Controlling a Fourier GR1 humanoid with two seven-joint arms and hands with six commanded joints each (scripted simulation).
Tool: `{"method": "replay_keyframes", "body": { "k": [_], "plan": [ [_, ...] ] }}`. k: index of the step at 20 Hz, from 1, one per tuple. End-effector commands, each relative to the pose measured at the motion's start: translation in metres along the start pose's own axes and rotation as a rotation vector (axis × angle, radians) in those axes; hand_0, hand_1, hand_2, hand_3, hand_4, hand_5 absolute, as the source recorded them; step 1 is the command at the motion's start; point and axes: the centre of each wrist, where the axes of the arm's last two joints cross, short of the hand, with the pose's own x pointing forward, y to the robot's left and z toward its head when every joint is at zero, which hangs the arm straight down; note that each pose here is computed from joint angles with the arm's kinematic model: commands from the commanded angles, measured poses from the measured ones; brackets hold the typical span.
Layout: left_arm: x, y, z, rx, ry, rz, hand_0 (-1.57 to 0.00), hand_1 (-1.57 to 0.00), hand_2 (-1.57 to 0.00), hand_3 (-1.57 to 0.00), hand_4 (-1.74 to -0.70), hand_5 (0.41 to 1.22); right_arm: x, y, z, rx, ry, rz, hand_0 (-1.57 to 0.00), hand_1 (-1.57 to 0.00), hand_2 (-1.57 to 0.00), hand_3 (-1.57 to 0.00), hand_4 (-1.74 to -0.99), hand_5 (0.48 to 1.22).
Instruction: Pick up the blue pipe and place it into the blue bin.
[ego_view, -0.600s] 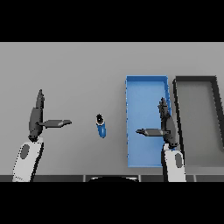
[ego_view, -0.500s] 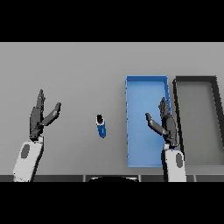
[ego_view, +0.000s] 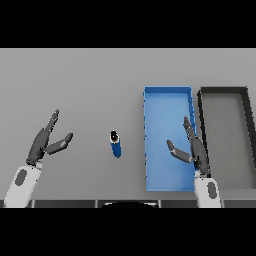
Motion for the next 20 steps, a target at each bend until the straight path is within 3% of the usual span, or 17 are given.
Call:
{"method": "replay_keyframes", "body": {
  "k": [1,4,11,13,20],
  "plan": [
    [0.0,-0.003,0.002,-0.016,-0.01,0.006,0.0,0.0,0.0,0.0,-1.01,0.587,0.0,0.001,0.0,-0.009,0.006,0.013,0.0,0.0,0.0,0.0,-1.23,0.595],
    [0.002,-0.003,0.004,-0.075,-0.038,0.045,0.0,0.0,0.0,0.0,-1.02,0.594,0.003,-0.004,0.003,-0.001,0.008,0.028,0.0,0.0,0.0,0.0,-1.218,0.589],
    [0.02,-0.028,0.009,-0.345,-0.009,0.006,0.0,0.0,0.0,0.0,-1.05,0.513,0.005,0.0,-0.004,0.024,-0.027,0.031,0.0,0.0,0.0,0.0,-1.229,0.606],
    [0.028,-0.038,0.007,-0.401,0.011,0.011,0.0,0.0,0.0,0.0,-1.08,0.488,0.005,-0.008,-0.003,0.015,-0.036,0.029,0.0,0.0,0.0,0.0,-1.239,0.606],
    [0.025,-0.087,0.0,-0.531,-0.018,0.028,0.0,0.0,0.0,0.0,-1.11,0.447,0.003,-0.003,-0.002,0.011,-0.022,0.02,0.0,0.0,0.0,0.0,-1.265,0.616]
  ]
}}
